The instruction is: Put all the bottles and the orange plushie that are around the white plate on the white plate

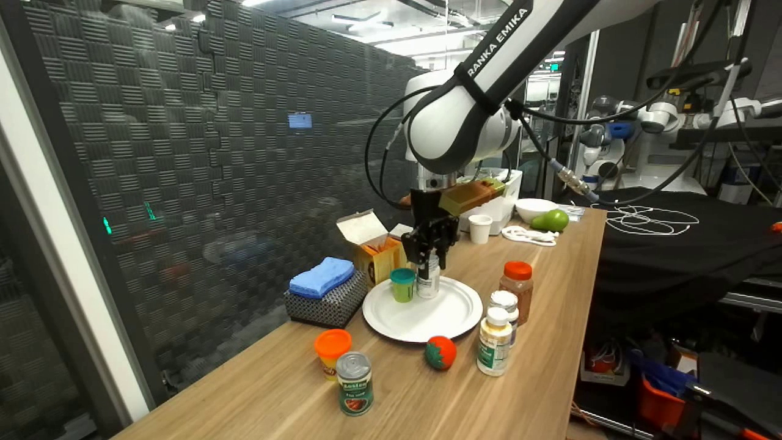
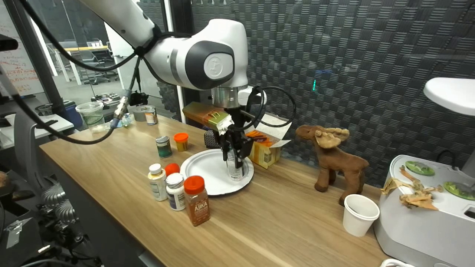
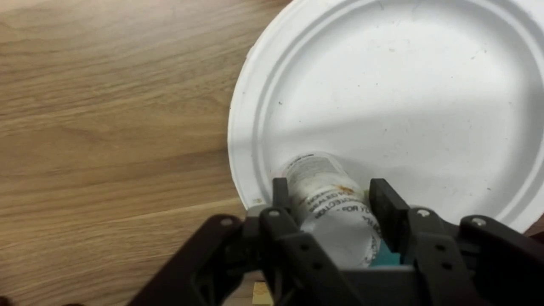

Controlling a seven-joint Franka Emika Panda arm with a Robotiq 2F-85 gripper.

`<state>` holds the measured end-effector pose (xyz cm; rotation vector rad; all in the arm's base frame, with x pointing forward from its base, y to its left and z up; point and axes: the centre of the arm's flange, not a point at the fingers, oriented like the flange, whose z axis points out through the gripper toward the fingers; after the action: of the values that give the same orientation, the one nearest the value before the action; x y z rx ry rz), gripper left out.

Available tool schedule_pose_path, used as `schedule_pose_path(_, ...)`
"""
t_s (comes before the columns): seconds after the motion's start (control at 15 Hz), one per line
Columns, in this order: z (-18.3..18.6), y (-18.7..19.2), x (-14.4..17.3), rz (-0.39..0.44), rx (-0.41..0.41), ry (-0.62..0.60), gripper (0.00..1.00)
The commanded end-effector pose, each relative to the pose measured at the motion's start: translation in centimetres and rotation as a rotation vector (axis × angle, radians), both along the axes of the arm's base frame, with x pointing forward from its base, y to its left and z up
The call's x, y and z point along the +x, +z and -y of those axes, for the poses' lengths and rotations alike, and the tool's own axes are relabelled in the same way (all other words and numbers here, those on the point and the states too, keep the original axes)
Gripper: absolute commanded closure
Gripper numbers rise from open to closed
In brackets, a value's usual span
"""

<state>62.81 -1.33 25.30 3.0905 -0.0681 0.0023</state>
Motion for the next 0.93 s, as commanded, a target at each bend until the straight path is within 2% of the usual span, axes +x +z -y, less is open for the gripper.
schedule_pose_path(0.0,0.4,0.3,1.4,-0.004,0.021,-0.002,0.24)
schedule_pose_path(0.07,0.4,0.7,1.1,-0.003,0.026,-0.003,0.23)
schedule_pose_path(0.27,1.0,2.4,-0.3,-0.004,0.048,-0.037,0.03)
schedule_pose_path(0.33,1.3,3.2,-1.2,-0.013,0.066,-0.057,0.00)
schedule_pose_path(0.67,2.2,6.8,-8.5,-0.037,0.188,-0.231,0.00)
schedule_pose_path(0.87,2.0,7.7,-13.2,-0.051,0.219,-0.291,0.00)
